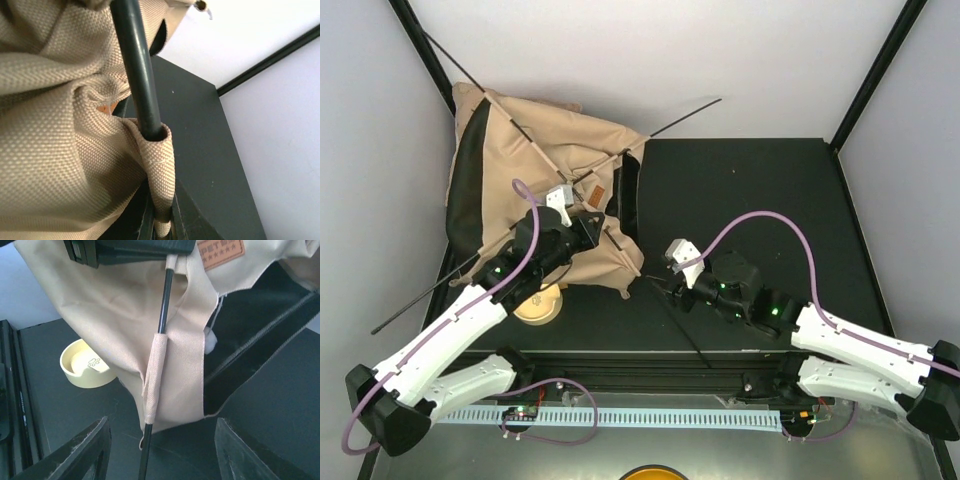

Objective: Set up the pet tent

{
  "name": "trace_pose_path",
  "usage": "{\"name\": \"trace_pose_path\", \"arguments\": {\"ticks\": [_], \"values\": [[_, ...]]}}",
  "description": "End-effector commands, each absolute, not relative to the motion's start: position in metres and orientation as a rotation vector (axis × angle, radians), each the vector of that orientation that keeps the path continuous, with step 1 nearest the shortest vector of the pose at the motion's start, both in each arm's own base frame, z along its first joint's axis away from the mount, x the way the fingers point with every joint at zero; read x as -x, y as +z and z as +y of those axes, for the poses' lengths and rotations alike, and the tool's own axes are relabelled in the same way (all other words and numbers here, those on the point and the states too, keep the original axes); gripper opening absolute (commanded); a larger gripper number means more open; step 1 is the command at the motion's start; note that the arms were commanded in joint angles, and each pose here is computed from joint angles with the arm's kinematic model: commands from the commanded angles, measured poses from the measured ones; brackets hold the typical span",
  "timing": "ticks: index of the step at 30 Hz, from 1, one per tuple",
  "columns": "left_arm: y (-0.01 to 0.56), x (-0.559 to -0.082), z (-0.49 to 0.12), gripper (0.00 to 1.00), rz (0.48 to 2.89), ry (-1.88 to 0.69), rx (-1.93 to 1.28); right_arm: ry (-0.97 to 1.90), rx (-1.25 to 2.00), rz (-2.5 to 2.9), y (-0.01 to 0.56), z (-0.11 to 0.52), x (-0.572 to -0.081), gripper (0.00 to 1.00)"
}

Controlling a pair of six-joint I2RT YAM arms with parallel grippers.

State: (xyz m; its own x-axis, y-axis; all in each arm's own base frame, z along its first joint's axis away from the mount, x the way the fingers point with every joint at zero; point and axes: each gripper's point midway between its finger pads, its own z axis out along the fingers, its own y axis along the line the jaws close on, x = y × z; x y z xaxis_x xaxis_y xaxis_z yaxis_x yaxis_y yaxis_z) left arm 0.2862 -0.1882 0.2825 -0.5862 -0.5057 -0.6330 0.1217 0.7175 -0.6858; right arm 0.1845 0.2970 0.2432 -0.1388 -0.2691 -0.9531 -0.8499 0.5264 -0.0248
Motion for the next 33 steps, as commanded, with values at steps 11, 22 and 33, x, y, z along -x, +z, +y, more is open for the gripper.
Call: {"name": "trace_pose_path", "arguments": {"ticks": [11,22,33], "values": [[0.366,-0.277,-0.192,0.02,1.770,-0.875,0.003,0.733,0.861,1.799,0.219,0.289,-0.182,0.66],[0.376,-0.279,-0.180,0.02,1.717,-0.845,0.053,0.859,0.896,2.024,0.163,0.284,-0.152,0.62],[0.377,-0.281,-0.171,0.02,1.708,-0.842,0.133,0.912,0.999,2.171,0.110,0.280,-0.127,0.52]]}}
